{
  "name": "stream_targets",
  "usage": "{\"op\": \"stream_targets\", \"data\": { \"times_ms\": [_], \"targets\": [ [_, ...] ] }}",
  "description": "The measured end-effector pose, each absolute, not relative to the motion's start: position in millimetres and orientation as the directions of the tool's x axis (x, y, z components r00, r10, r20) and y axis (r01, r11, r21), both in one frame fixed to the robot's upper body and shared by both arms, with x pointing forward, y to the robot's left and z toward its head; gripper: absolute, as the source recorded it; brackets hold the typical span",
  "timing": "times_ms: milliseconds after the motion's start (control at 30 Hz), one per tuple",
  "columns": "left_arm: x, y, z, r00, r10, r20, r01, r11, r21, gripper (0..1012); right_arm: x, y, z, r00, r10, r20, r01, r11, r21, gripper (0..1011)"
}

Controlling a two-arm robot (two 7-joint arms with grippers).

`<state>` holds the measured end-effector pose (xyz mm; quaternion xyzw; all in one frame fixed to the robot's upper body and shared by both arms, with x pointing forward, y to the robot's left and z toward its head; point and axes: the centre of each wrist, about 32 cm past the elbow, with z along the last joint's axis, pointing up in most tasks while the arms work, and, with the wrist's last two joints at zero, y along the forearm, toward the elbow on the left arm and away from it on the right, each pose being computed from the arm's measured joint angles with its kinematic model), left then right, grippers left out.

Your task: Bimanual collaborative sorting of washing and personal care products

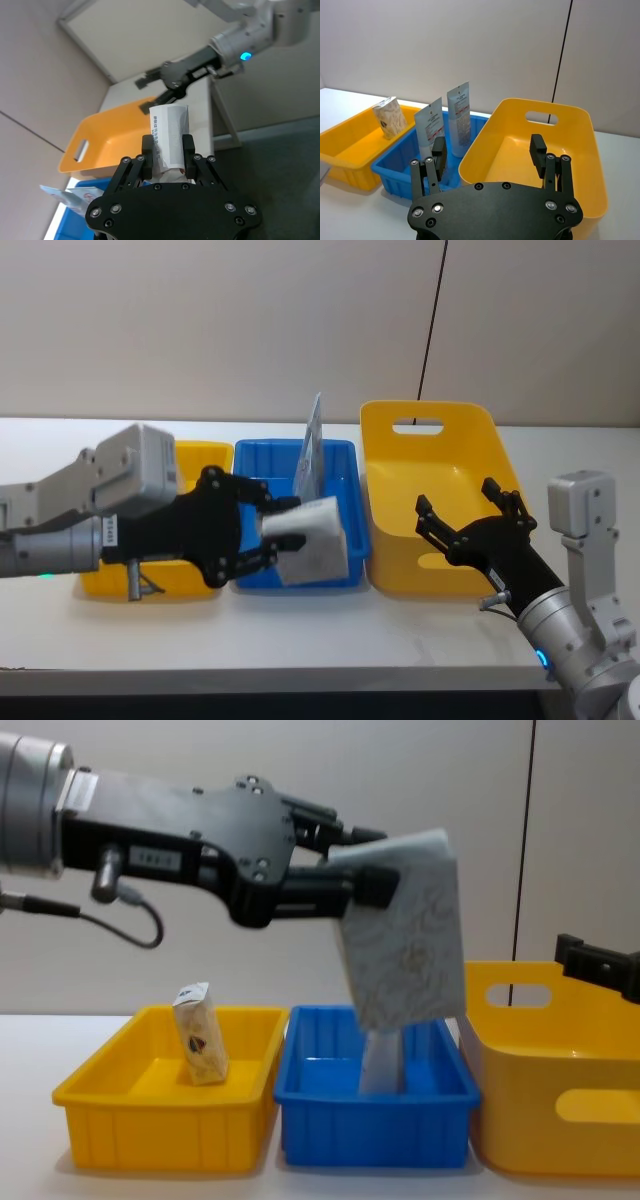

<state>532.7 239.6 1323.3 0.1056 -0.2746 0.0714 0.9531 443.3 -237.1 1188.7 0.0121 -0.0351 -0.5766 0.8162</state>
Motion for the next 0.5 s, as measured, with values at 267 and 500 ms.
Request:
{"op": "stream_targets", "data": {
  "times_ms": [267, 500],
  "targets": [
    [534, 253, 1318, 0.846, 0.012, 0.532, -0.147, 0.966, 0.211, 313, 443, -237, 1189, 0.333, -0.942, 0.043, 0.94, 0.335, 0.06, 1002],
    [535, 264, 1313, 0.85, 0.006, 0.526, -0.151, 0.961, 0.232, 313, 443, -237, 1189, 0.333, -0.942, 0.043, 0.94, 0.335, 0.06, 1002]
  ]
}}
